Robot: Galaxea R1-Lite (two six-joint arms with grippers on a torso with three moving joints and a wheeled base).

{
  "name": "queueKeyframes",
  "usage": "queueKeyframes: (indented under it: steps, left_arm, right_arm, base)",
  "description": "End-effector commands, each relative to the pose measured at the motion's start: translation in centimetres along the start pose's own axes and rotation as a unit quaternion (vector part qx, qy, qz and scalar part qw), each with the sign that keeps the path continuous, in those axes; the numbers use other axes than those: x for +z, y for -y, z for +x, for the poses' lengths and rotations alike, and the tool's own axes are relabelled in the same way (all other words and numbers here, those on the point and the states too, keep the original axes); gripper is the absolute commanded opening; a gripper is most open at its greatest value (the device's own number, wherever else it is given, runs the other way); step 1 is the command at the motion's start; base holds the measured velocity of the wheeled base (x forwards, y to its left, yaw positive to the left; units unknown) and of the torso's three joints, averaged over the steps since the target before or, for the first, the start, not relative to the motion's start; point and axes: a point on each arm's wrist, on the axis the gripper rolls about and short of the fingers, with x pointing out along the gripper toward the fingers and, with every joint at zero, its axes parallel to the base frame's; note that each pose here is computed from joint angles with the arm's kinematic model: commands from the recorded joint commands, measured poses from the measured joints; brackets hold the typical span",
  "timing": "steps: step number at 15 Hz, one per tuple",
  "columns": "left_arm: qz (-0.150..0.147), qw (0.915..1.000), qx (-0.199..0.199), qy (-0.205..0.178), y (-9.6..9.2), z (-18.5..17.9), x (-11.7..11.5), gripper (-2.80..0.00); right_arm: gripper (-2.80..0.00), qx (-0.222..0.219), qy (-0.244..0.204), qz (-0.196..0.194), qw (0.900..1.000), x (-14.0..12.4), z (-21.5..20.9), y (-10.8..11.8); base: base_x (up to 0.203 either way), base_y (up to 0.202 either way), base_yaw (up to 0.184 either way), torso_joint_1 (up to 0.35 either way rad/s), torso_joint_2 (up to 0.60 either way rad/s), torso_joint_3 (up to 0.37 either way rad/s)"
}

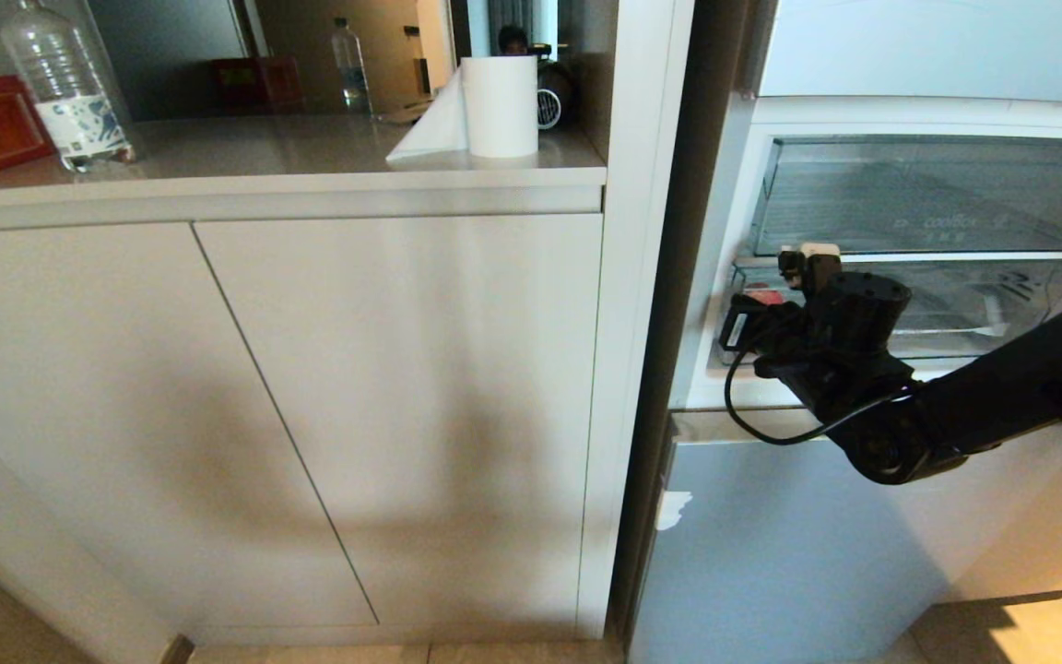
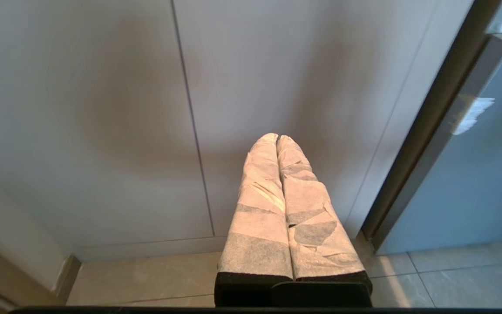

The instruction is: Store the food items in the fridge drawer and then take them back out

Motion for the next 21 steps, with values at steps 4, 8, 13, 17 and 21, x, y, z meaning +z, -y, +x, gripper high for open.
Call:
queueKeyframes:
  steps: [4, 8, 13, 17, 21]
  left_arm:
    - [0.000, 1.0000, 0.001, -0.001, 0.0, 0.0, 0.0, -2.80]
    - [0.000, 1.0000, 0.001, -0.001, 0.0, 0.0, 0.0, -2.80]
    - [0.000, 1.0000, 0.001, -0.001, 0.0, 0.0, 0.0, -2.80]
    - [0.000, 1.0000, 0.001, -0.001, 0.0, 0.0, 0.0, -2.80]
    - [0.000, 1.0000, 0.001, -0.001, 0.0, 0.0, 0.0, -2.80]
  right_arm:
    - [-2.80, 0.004, 0.005, 0.021, 1.000, 1.1, -1.3, -0.8]
    - [-2.80, 0.007, -0.011, 0.042, 0.999, 1.6, -3.6, -0.7]
    - [-2.80, 0.042, -0.051, 0.076, 0.995, 3.9, -11.6, -2.0]
    - [0.00, 0.086, -0.077, 0.087, 0.990, 4.6, -17.8, -3.3]
    - [0.00, 0.096, -0.078, 0.089, 0.988, 6.6, -24.2, -4.0]
  base:
    - [0.000, 0.000, 0.000, 0.000, 0.00, 0.000]
    - [0.000, 0.000, 0.000, 0.000, 0.00, 0.000]
    - [0.000, 0.000, 0.000, 0.000, 0.00, 0.000]
    - [0.000, 0.000, 0.000, 0.000, 0.00, 0.000]
    - [0.000, 0.000, 0.000, 0.000, 0.00, 0.000]
